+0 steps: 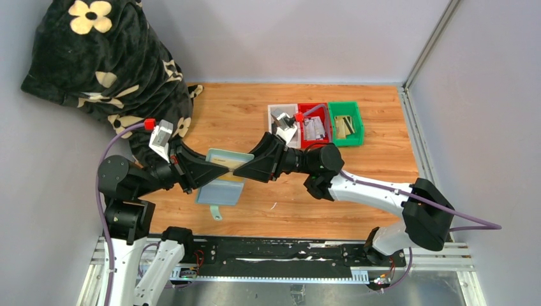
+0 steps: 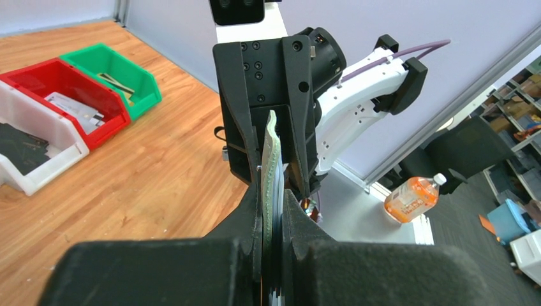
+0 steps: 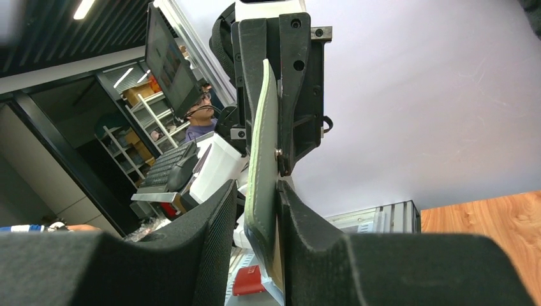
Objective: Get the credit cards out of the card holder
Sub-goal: Remove the credit card from the card holder.
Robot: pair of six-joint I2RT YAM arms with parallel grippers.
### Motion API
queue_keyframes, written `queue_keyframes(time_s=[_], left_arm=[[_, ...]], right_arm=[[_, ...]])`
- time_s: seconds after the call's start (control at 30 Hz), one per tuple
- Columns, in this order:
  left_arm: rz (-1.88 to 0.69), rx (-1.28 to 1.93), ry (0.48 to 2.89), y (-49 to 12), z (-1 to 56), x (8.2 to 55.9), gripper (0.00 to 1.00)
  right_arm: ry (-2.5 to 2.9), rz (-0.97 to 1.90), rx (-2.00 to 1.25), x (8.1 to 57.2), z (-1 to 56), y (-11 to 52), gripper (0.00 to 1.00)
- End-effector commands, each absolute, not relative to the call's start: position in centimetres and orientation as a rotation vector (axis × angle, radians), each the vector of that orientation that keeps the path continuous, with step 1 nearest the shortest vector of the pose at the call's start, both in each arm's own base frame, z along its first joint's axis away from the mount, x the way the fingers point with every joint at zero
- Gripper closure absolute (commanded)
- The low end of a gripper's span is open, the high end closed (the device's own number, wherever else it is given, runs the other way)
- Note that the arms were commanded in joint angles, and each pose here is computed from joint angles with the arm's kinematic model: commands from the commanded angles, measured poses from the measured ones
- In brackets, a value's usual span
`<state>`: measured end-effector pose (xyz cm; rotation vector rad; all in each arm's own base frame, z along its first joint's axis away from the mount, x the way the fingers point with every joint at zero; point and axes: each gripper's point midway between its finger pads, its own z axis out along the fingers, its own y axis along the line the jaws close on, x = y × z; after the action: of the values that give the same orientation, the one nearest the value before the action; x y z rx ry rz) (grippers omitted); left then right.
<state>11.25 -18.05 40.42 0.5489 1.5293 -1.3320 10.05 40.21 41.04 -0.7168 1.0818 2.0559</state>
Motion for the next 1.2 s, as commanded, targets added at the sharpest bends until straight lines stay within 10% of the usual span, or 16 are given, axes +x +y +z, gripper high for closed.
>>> queue_keyframes(time_s=[0.0, 0.2, 0.43, 0.6, 0.7, 1.17], left_arm=[[-1.336, 0.549, 1.503, -18.1, 41.1, 11.0, 1.00], [-1.349, 0.519, 1.488, -18.0, 41.7, 11.1, 1.00], [-1.352, 0.511, 1.498, -18.0, 41.6, 11.2, 1.00], [-1.273, 0.582, 1.564, -17.8, 39.2, 11.1, 0.41], [-1.244, 0.660, 1.592, -17.8, 38.2, 10.8, 0.27], [-1.284, 0.786, 1.656, -18.2, 35.2, 11.2, 0.51]], right_arm=[[1.011, 2.082, -0.702, 9.8, 41.3, 39.3, 0.64], [1.009, 2.088, -0.665, 9.9, 40.7, 38.8, 0.61], [1.043, 2.102, -0.711, 10.0, 41.0, 39.2, 1.00], [1.258, 2.092, -0.886, 10.3, 39.9, 38.9, 1.00], [1.490, 1.963, -1.062, 10.2, 37.0, 38.8, 1.00], [1.764, 1.546, -1.428, 10.2, 34.0, 36.4, 1.00]])
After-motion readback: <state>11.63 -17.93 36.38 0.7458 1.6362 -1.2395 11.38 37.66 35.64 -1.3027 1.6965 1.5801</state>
